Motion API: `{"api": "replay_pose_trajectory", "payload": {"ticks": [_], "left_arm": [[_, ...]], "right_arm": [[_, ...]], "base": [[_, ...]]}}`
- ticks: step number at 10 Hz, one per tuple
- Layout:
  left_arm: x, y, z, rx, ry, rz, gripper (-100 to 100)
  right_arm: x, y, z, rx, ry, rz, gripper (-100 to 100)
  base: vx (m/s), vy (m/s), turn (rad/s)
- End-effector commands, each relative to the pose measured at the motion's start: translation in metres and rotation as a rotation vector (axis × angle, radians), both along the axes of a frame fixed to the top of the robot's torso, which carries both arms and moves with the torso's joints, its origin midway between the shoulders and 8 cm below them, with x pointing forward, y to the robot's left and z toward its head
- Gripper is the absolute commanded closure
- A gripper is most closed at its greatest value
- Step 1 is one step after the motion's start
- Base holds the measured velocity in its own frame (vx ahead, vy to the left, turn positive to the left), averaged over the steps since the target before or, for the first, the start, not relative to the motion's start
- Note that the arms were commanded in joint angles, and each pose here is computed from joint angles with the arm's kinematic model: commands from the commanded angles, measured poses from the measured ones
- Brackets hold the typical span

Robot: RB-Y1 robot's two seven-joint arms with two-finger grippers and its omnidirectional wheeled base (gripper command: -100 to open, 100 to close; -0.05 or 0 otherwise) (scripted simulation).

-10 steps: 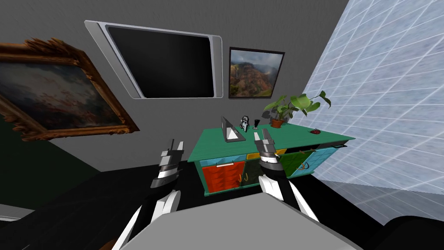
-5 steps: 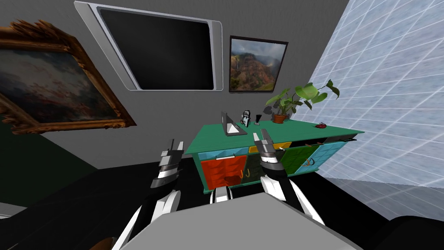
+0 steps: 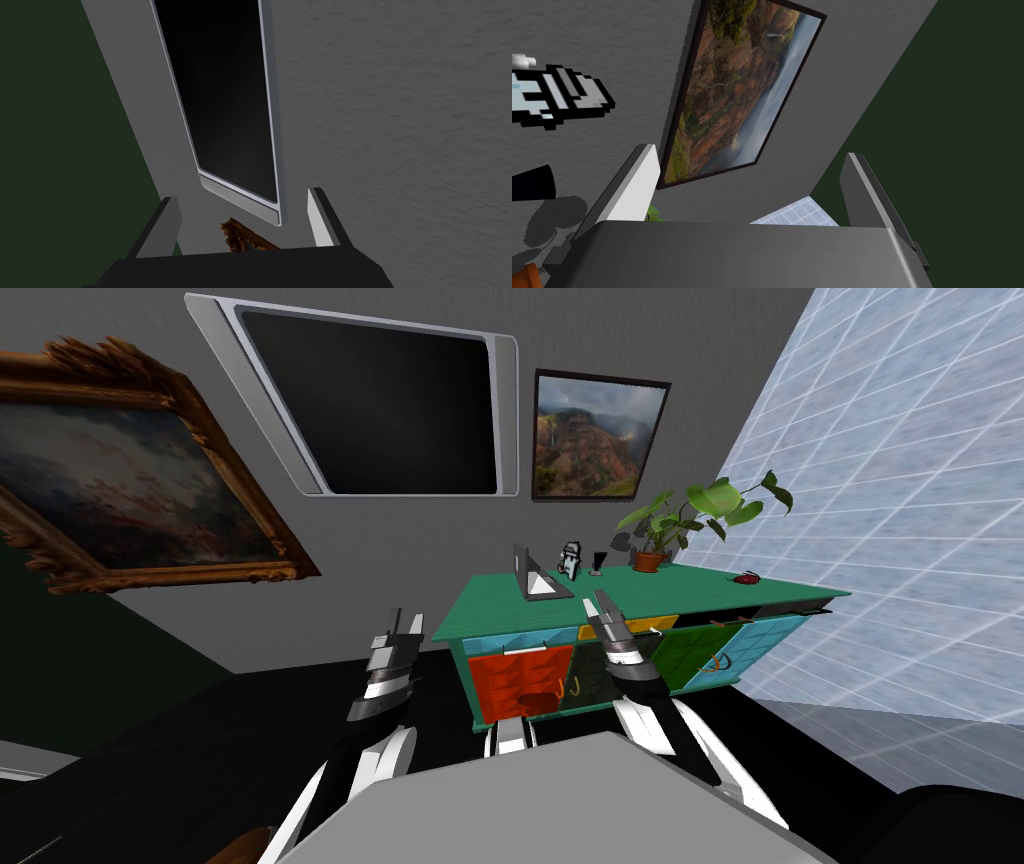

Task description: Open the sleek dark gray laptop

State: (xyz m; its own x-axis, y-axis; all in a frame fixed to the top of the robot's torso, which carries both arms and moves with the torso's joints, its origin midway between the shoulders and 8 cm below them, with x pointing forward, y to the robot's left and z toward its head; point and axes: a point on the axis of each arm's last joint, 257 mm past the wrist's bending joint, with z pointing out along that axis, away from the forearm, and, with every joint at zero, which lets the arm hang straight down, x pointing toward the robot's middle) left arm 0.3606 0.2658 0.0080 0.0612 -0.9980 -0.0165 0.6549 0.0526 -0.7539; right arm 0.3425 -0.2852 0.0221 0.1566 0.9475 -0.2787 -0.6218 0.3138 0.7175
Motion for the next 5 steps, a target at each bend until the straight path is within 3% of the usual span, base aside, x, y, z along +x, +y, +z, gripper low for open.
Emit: {"api": "replay_pose_trajectory", "payload": {"ticks": [1,2,4,5], "left_arm": [[0.000,0.000,0.000,0.000,0.000,0.000,0],[0.000,0.000,0.000,0.000,0.000,0.000,0],[0.000,0.000,0.000,0.000,0.000,0.000,0],[0.000,0.000,0.000,0.000,0.000,0.000,0]], "right_arm": [[0.007,-0.009,-0.019,-0.091,0.073,-0.022,-100],[0.007,-0.008,-0.019,-0.100,0.074,-0.017,-100],[0.013,-0.022,-0.037,-0.185,0.146,-0.051,-100],[0.014,-0.021,-0.037,-0.197,0.147,-0.045,-100]], "base": [[0.003,0.057,0.041],[0.003,0.048,0.012],[-0.005,0.054,0.035],[-0.001,0.057,0.010]]}}
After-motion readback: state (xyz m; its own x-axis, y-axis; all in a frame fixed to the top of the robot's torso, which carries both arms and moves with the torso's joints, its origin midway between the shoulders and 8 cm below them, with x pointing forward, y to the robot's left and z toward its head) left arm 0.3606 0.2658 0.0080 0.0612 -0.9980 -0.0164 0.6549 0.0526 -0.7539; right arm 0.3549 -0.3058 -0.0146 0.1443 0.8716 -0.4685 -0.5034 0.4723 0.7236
